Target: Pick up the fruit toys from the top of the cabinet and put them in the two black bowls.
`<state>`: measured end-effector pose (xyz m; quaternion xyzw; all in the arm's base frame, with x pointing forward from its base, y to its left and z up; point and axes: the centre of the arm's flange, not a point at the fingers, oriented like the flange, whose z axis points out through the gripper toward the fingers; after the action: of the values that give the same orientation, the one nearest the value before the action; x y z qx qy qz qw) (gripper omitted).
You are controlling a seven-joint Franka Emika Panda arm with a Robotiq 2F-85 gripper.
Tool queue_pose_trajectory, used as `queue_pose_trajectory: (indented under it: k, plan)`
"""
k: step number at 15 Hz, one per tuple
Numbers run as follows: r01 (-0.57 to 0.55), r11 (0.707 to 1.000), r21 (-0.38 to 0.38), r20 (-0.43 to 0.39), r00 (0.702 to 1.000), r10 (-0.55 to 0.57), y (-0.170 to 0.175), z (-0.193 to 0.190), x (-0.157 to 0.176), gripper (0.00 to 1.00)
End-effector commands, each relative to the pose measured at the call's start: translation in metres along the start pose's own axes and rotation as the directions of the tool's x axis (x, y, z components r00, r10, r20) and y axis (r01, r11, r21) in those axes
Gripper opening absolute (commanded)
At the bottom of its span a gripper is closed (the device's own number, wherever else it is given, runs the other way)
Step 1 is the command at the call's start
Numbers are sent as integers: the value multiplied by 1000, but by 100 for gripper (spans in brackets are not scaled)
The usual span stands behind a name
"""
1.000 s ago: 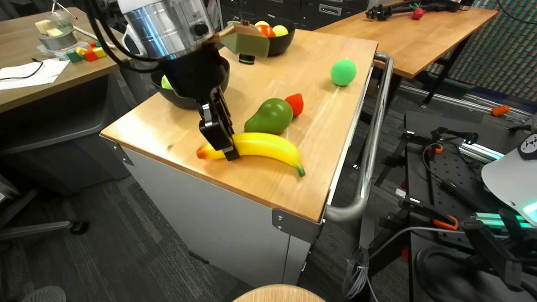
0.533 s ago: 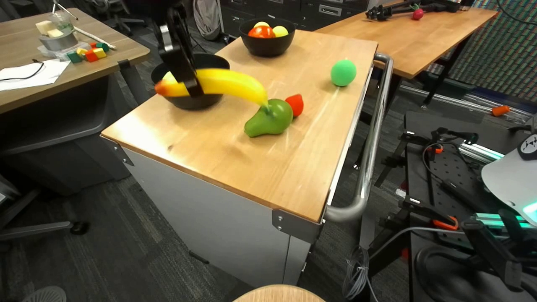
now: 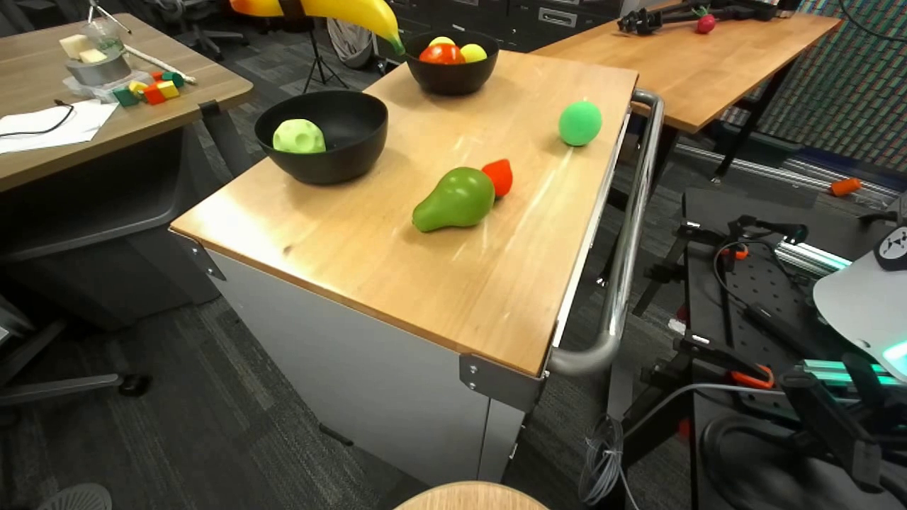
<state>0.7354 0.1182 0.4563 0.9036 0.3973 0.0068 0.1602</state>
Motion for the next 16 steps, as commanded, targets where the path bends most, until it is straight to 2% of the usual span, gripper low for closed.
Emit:
queue_pose_trajectory:
  k: [1,4,7,16]
  plan:
    - [9,999,36,-86,996,-6,73,15,42,18]
    - [17,995,94,-127,992,-5,84,36,52,18]
    - [42,991,125,-151,988,-23,81,46,65,18]
    - [94,972,213,-147,987,-63,53,63,87,17]
